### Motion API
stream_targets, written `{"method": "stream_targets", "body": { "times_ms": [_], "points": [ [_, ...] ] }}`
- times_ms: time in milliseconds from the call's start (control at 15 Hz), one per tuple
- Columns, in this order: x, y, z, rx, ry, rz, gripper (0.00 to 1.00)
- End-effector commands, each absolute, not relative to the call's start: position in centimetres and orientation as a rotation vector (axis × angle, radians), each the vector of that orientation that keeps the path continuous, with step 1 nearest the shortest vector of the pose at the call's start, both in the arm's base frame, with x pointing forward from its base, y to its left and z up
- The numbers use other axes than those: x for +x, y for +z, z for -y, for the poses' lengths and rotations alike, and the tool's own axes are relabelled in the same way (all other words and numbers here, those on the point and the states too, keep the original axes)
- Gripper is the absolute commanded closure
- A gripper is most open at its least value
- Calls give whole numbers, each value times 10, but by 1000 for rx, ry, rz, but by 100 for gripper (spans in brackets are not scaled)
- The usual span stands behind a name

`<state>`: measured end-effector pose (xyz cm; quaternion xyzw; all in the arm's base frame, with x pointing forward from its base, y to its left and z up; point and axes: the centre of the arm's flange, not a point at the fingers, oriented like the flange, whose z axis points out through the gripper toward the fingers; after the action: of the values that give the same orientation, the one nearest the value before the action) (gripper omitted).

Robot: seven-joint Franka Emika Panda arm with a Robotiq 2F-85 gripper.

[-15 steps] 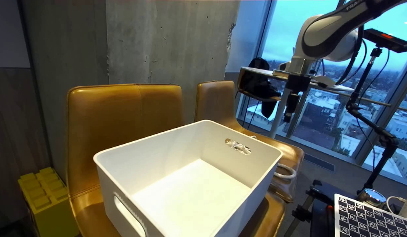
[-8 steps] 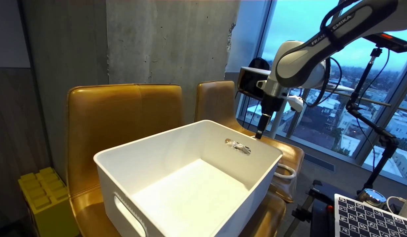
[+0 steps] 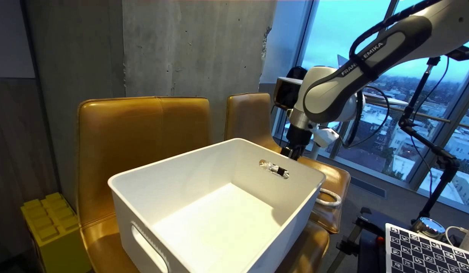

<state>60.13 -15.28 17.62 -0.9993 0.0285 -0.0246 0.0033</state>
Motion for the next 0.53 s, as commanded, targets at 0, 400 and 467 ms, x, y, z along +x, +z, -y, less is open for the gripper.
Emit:
{"method": "stream_targets", "body": {
  "times_ms": [0, 400, 467],
  "points": [
    [601, 161, 129, -3132, -59, -256, 0],
    [575, 162, 117, -3203, 28, -420, 0],
    [571, 165, 117, -3219, 35, -413, 0]
  ]
}}
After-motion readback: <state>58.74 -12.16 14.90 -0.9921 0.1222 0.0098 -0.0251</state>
